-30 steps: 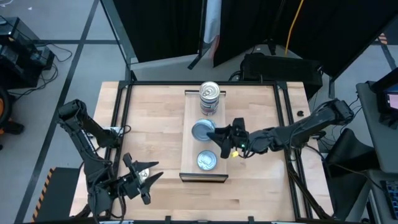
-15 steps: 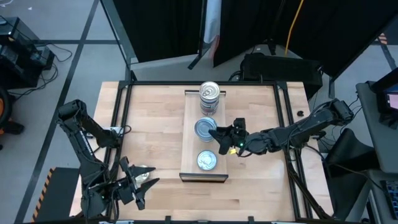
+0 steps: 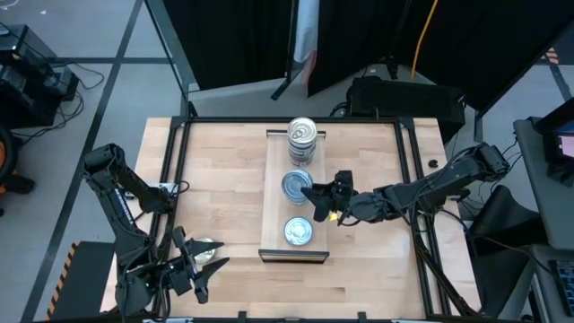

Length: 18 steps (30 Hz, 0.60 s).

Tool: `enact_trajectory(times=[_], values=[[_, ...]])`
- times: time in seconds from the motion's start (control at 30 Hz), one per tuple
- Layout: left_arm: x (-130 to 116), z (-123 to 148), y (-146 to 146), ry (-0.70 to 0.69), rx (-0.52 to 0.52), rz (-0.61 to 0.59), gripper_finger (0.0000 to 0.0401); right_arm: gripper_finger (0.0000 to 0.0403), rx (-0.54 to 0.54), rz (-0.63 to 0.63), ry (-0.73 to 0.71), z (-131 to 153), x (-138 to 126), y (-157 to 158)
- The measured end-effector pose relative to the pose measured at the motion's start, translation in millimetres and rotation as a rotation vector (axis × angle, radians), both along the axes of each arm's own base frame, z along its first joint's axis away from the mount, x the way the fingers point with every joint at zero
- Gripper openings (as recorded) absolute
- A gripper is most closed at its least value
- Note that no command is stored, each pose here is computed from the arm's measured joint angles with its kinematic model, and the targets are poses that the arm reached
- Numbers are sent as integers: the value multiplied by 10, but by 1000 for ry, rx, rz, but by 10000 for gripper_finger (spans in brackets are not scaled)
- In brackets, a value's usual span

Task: Stack canned seafood by type on shelf
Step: Stack the green white tuna can on top of the stacked green white tuna can on the shelf

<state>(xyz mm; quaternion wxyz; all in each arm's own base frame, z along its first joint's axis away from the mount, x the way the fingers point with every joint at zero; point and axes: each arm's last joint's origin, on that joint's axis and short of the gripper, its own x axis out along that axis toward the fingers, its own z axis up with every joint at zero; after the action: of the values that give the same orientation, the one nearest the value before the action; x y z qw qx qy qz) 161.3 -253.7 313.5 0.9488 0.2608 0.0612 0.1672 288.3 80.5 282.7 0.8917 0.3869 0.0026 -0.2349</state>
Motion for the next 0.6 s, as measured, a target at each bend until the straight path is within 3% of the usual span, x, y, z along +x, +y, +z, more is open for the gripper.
enact_trajectory(times=[0.2,0.6], values=[[0,2,0,-1,-3,0,192,147,11,-9,20,-27,-3,-18],[0,2,0,-1,-2,0,192,218,20,-43,38,-46,12,-100]])
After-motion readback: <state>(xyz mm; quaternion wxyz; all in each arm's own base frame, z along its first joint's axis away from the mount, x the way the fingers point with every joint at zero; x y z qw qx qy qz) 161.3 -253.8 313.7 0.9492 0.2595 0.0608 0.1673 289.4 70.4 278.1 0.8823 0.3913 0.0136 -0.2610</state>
